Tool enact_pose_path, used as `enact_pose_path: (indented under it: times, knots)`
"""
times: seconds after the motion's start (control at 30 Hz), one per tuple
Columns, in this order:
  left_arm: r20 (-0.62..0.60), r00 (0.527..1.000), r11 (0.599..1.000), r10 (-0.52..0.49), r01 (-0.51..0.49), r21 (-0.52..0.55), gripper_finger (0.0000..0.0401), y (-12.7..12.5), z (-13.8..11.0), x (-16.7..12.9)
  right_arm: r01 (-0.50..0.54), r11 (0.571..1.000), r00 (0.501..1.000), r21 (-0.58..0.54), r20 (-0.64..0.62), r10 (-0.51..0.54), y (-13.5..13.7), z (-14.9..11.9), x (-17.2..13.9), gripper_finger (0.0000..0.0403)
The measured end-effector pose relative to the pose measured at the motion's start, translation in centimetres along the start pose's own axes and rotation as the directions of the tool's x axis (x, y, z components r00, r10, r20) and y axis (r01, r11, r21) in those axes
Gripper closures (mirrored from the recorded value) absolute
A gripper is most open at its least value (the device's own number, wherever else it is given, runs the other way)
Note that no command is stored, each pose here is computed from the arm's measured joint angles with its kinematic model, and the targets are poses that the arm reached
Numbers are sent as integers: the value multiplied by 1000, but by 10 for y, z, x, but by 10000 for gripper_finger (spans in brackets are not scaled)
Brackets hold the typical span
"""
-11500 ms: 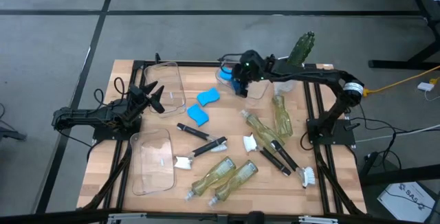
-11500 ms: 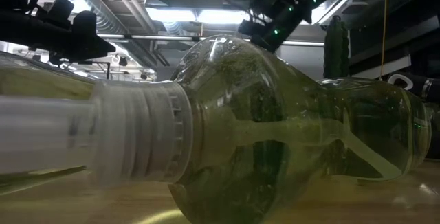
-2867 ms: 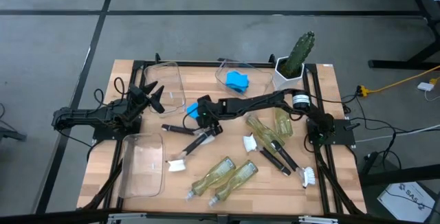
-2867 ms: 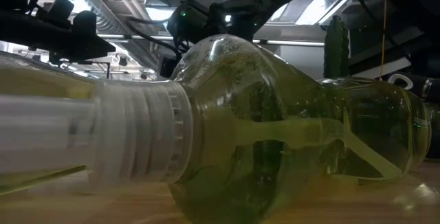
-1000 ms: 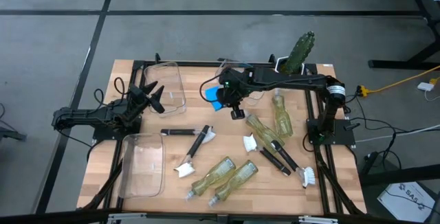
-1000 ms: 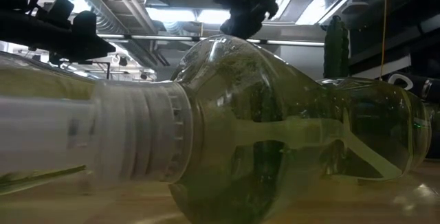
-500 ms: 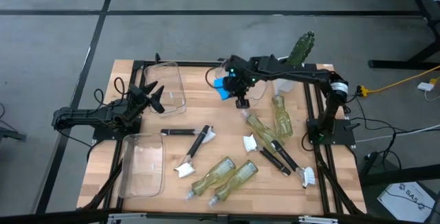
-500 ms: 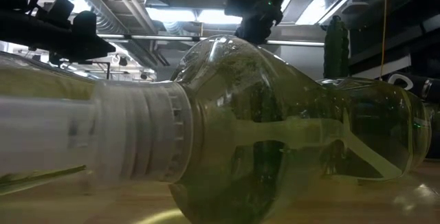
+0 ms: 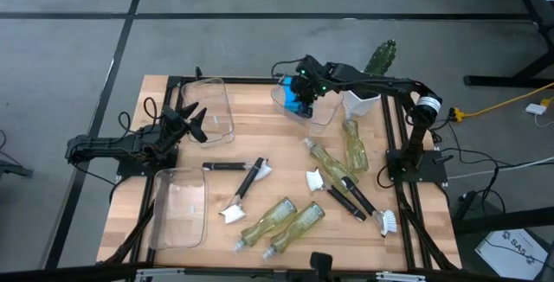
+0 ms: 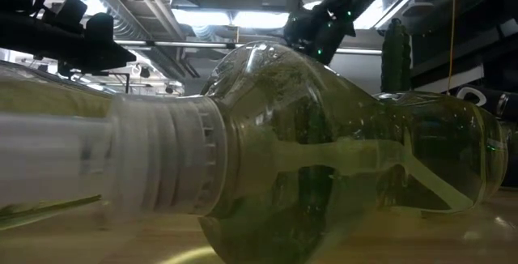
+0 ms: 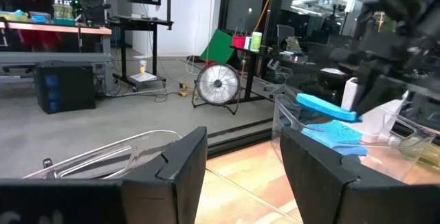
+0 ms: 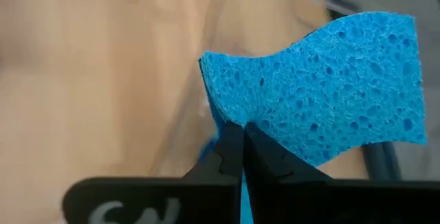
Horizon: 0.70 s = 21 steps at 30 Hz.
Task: Pick & Place Kitchen Sink Supplies
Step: Put the blue sponge into the top right transparent bin
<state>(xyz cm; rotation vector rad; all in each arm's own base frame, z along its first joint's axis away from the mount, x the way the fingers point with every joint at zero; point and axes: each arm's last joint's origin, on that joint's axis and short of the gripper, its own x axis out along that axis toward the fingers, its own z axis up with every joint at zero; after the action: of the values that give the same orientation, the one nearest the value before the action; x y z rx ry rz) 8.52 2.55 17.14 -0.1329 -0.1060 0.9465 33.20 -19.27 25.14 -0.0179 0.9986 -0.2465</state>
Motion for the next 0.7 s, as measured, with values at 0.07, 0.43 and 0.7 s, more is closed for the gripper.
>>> enact_pose_path:
  times: [0.07,0.43,0.7]
  knots:
    - [0,1000,1000,0,0,0,221,0,0,0,9,999,1000,34,-13,-9,-5,-5,2,398]
    - [0,1000,1000,0,0,0,221,0,0,0,-8,998,997,61,-76,12,-3,-14,5,384]
    - [0,1000,1000,0,0,0,221,0,0,0,-11,998,997,67,-82,16,-1,-14,5,317]
